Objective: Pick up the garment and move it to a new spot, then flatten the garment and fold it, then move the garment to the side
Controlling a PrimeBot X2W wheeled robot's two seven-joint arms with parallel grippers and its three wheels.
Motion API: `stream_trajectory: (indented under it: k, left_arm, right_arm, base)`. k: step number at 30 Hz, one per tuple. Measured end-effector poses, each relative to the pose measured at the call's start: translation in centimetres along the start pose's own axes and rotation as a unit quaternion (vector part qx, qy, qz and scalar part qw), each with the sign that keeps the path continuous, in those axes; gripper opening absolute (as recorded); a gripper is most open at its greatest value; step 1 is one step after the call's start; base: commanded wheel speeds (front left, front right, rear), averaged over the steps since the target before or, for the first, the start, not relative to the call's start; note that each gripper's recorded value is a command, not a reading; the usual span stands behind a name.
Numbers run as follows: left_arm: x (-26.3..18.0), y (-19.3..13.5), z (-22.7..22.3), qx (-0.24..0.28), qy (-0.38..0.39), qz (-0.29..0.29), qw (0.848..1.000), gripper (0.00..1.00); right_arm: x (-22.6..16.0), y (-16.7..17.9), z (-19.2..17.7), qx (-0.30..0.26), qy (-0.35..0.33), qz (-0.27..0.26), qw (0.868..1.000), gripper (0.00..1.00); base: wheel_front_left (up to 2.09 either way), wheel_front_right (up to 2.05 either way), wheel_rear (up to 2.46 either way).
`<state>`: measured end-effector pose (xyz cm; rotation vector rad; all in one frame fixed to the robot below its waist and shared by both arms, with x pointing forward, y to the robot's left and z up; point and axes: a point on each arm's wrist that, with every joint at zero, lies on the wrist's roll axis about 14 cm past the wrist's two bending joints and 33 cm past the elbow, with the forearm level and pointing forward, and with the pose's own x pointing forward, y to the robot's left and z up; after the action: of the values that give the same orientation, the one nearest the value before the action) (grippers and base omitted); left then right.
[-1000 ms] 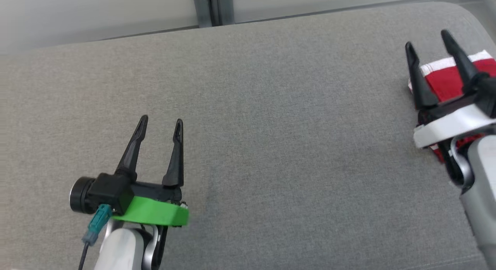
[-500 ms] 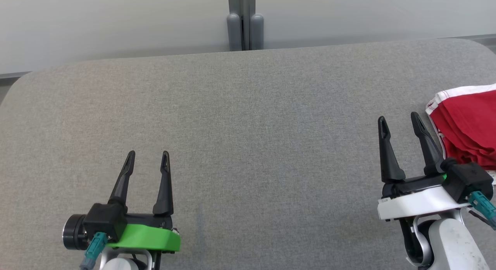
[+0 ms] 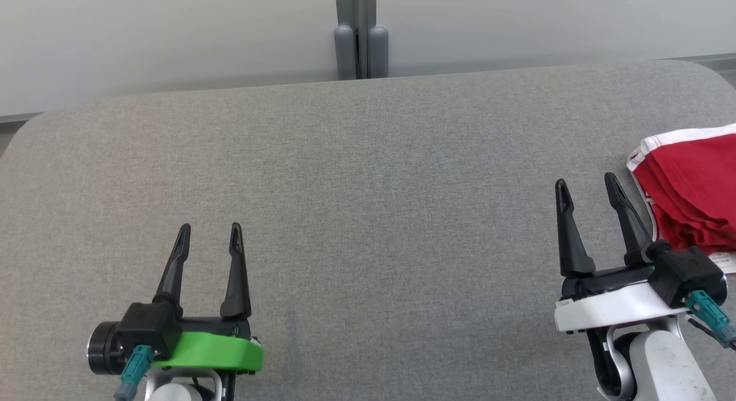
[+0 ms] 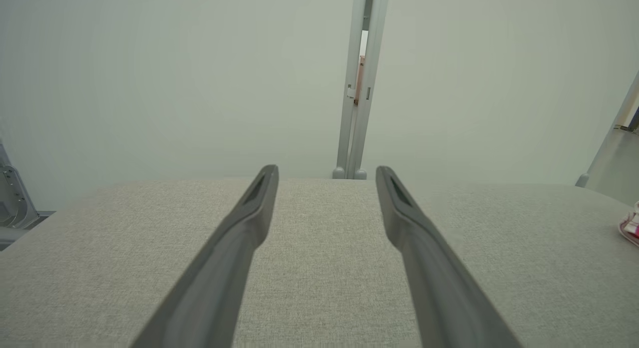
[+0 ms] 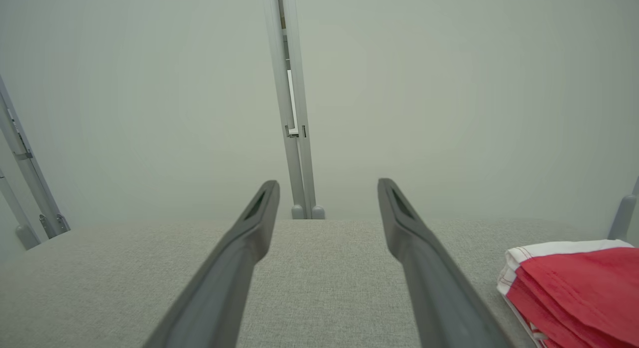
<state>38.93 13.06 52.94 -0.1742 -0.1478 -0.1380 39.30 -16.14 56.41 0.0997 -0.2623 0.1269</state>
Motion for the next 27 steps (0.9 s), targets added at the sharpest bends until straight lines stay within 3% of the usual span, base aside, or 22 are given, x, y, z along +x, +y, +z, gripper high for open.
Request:
stream_trajectory:
  k: [10, 22, 23, 27]
  left_arm:
    - [-0.1, -0.3, -1.4, -0.046, 0.021, -0.009, 0.999, 1.0]
    - [-0.2, -0.3, -2.1, -0.062, 0.032, -0.014, 0.997, 1.0]
    - [-0.3, -0.3, -2.3, -0.062, 0.034, -0.014, 0.997, 0.0]
    - [-0.7, -0.3, -3.5, -0.064, 0.054, -0.012, 0.996, 0.0]
  right_arm:
    - [-0.2, -0.3, 0.0, -0.002, 0.001, -0.005, 1.0, 1.0]
    - [-0.3, -0.5, -0.1, 0.001, 0.003, -0.008, 1.0, 1.0]
    - [-0.4, -0.4, -0.3, 0.001, 0.006, -0.008, 1.0, 0.0]
    - [-1.3, -0.5, -2.0, 0.007, 0.034, -0.014, 0.999, 0.0]
  base:
    - [0.0, 0.0, 0.0]
    - [0.0, 0.0, 0.0]
    - [0.0, 0.0, 0.0]
    - [0.0, 0.0, 0.0]
